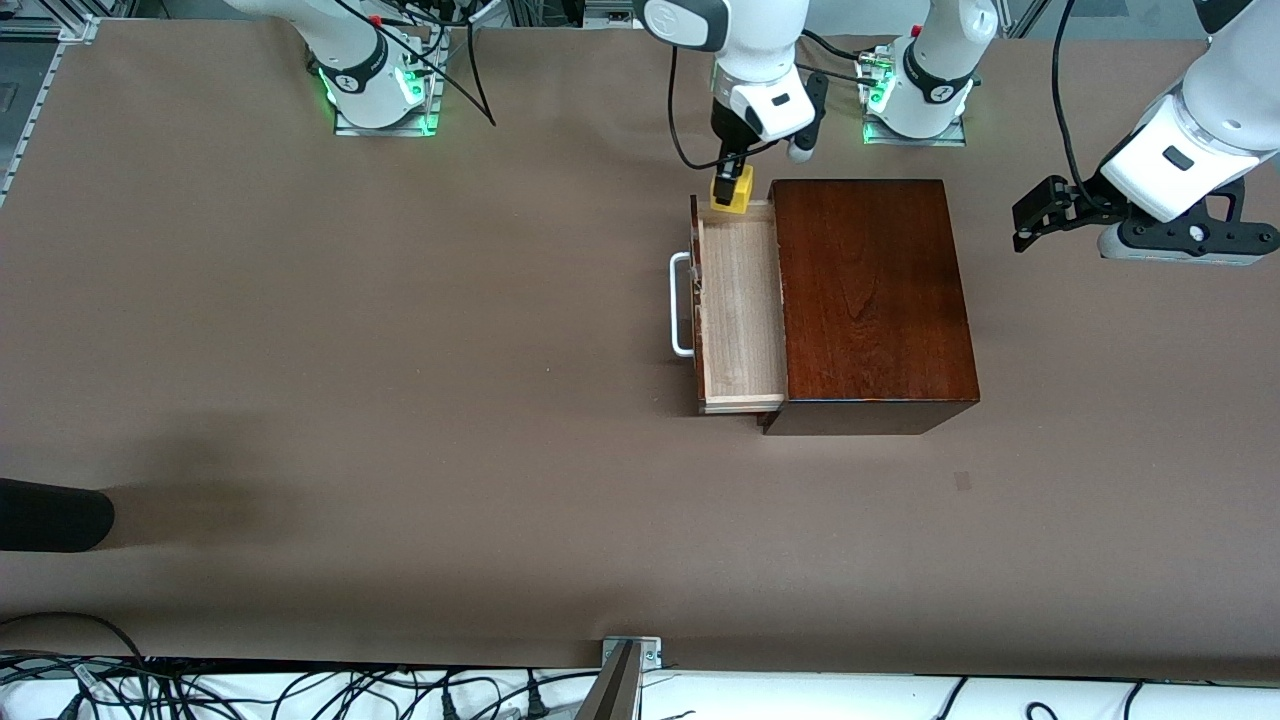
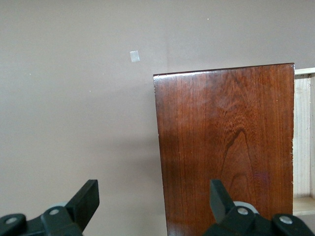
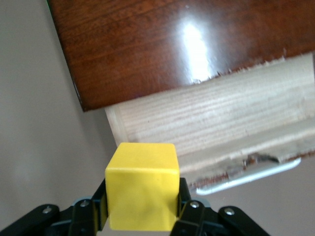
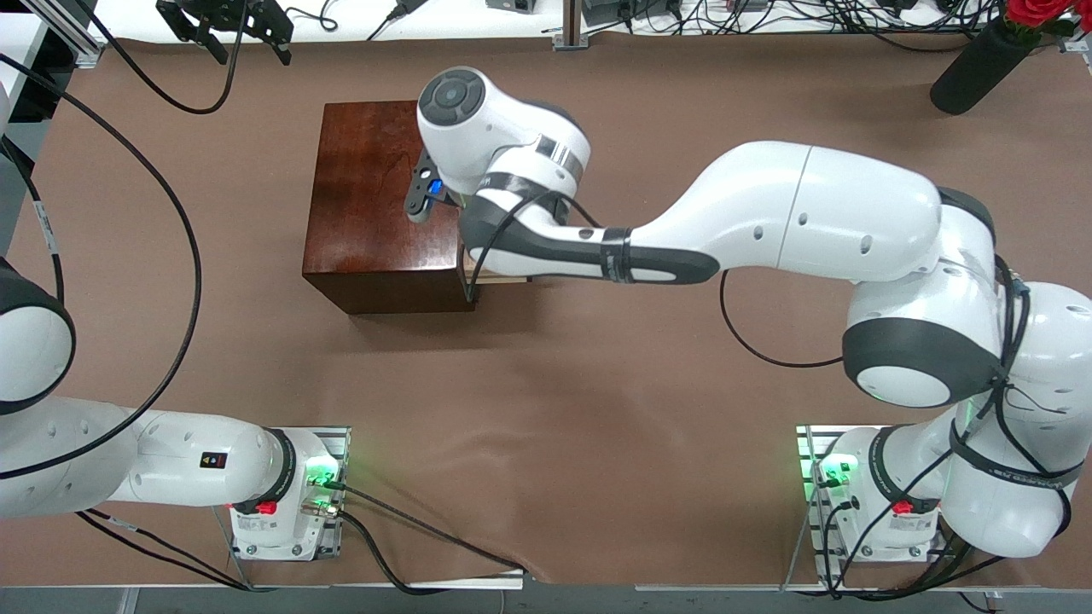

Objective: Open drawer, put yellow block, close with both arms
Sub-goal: 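Lower the cube into the open drawer and open the right gripper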

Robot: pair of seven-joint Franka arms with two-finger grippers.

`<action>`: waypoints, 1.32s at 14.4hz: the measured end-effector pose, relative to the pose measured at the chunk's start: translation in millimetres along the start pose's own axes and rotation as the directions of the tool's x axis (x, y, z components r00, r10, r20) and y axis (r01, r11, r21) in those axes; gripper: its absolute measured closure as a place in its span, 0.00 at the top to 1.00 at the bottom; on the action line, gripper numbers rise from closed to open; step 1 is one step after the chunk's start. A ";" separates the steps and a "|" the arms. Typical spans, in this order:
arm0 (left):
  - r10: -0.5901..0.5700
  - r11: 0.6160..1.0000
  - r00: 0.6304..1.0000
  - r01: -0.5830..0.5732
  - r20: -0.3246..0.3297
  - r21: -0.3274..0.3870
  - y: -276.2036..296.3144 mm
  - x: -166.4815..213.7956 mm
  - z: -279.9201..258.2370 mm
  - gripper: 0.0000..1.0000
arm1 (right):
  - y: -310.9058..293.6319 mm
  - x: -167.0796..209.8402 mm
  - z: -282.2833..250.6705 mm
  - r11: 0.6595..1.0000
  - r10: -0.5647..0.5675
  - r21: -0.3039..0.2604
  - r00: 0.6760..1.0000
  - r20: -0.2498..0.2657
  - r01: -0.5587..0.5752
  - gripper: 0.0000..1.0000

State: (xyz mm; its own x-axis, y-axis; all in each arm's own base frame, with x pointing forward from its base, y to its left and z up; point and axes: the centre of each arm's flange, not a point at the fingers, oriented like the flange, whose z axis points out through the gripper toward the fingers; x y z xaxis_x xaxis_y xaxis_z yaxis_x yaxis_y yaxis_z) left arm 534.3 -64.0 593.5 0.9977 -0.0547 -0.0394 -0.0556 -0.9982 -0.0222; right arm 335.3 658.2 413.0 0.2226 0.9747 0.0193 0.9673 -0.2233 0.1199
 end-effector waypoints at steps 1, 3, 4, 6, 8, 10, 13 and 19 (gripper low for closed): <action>0.000 1.000 1.000 0.000 0.000 0.000 0.0 0.0 0.0 1.00 | 1.6 2.9 8.0 0.999 -0.033 -0.011 0.999 -0.007 0.033 0.55; 0.003 1.000 1.000 -0.003 0.000 0.000 1.5 -0.1 0.0 1.00 | 5.7 5.8 20.9 0.996 -0.092 -0.019 0.996 -0.011 0.091 0.55; 0.007 1.000 1.000 -0.007 0.000 0.001 3.6 -0.3 0.0 1.00 | 7.4 6.7 24.8 0.993 -0.118 -0.021 0.993 -0.011 0.118 0.55; 0.012 1.000 1.000 -0.012 0.000 0.001 6.7 -0.5 -0.1 1.00 | 10.8 7.5 29.1 0.987 -0.157 -0.029 0.988 -0.010 0.156 0.55; 0.013 1.000 1.000 -0.013 0.000 0.001 7.0 -0.5 -0.1 1.00 | 14.5 6.9 35.3 0.980 -0.193 -0.042 0.981 0.004 0.193 0.55; 0.013 1.000 1.000 -0.013 0.000 0.001 7.1 -0.5 -0.2 1.00 | 16.5 6.9 48.8 0.976 -0.212 -0.047 0.977 0.023 0.213 0.55; 0.013 1.000 1.000 -0.013 0.000 0.001 7.1 -0.5 -0.2 1.00 | 18.3 9.5 74.1 0.970 -0.234 -0.065 0.972 0.037 0.236 0.55; 0.013 1.000 1.000 -0.013 0.000 0.001 7.1 -0.5 -0.2 1.00 | 29.7 10.6 96.2 0.962 -0.260 -0.079 0.965 0.037 0.263 0.55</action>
State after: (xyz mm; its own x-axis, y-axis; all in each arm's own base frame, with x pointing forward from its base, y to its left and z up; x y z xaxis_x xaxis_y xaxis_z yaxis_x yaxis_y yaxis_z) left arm 533.4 -71.0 593.6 0.9969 -0.0676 -0.0395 -0.0685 -0.9974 -0.0229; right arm 378.0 661.1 321.3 -0.0327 0.9983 -0.0489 0.9792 0.0418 0.1985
